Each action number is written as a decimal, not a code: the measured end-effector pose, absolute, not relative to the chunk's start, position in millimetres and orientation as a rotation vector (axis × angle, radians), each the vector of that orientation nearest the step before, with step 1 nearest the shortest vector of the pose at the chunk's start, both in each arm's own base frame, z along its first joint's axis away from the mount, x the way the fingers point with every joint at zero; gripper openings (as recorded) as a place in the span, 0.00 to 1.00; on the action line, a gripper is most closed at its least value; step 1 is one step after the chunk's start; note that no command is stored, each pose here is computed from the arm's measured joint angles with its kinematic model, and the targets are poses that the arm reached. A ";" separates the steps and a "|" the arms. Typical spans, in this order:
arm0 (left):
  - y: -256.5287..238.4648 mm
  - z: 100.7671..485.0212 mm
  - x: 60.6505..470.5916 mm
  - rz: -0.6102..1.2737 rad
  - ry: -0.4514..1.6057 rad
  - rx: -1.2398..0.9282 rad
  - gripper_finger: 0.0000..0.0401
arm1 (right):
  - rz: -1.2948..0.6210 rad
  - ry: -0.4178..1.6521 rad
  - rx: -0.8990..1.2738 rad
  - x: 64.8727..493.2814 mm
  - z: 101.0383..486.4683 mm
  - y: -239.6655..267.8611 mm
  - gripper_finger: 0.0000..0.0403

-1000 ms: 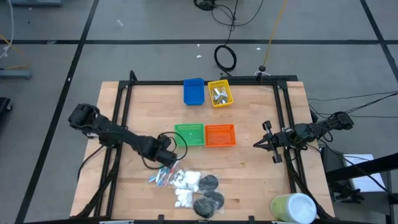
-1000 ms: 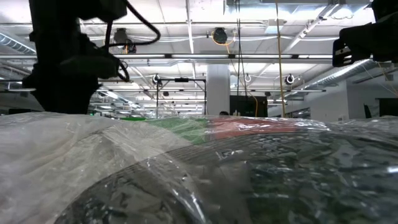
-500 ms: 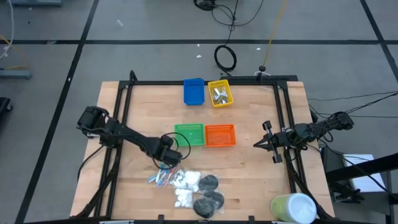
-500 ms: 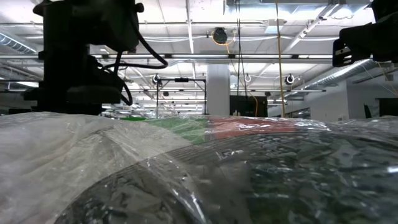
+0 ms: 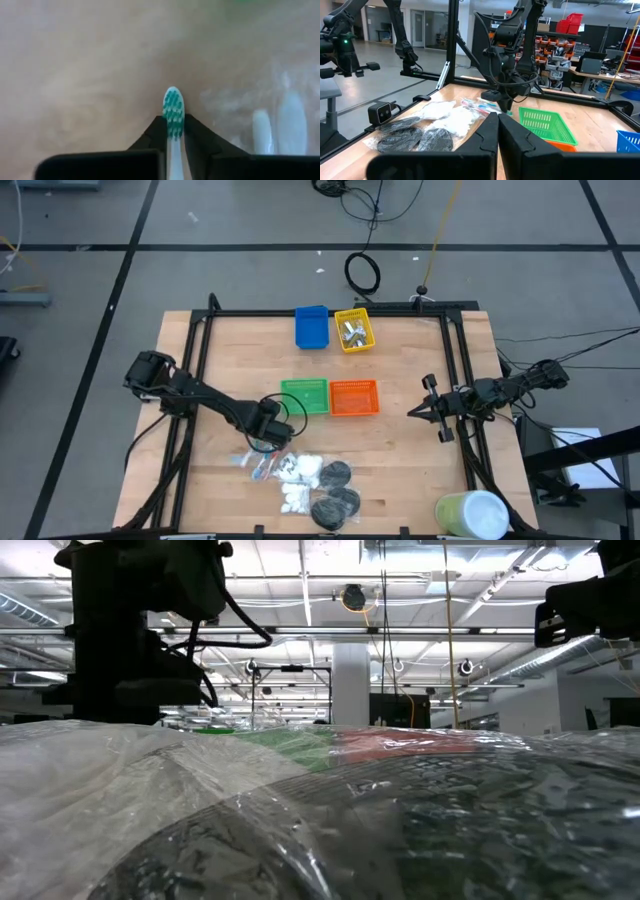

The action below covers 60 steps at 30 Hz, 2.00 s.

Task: Pick & Place Travel size toiletries
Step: Put the green toothbrush into the blue bin

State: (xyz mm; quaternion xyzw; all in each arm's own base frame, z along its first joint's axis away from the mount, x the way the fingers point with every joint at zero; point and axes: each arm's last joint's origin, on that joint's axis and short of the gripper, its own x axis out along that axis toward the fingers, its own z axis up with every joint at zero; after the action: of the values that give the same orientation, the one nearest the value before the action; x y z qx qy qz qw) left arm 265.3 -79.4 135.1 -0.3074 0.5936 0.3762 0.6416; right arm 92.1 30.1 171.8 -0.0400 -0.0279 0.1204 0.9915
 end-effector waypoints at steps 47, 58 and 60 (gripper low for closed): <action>80.8 321.8 258.7 0.671 0.145 -0.286 0.00 | 0.241 -0.059 -0.080 92.1 172.2 30.1 0.00; 195.5 268.2 282.2 0.628 0.013 -0.416 0.00 | 0.241 -0.061 -0.079 92.1 172.3 30.1 0.00; 207.3 248.9 287.2 0.639 0.038 -0.452 0.00 | 0.241 -0.061 -0.079 92.1 172.3 30.1 0.00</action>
State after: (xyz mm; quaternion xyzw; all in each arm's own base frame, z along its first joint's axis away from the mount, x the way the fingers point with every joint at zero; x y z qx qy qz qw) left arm 287.2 207.3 248.9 -0.2202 0.0183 0.3116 0.9242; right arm 92.1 30.1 172.3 -0.0394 -0.0304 0.1201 0.9915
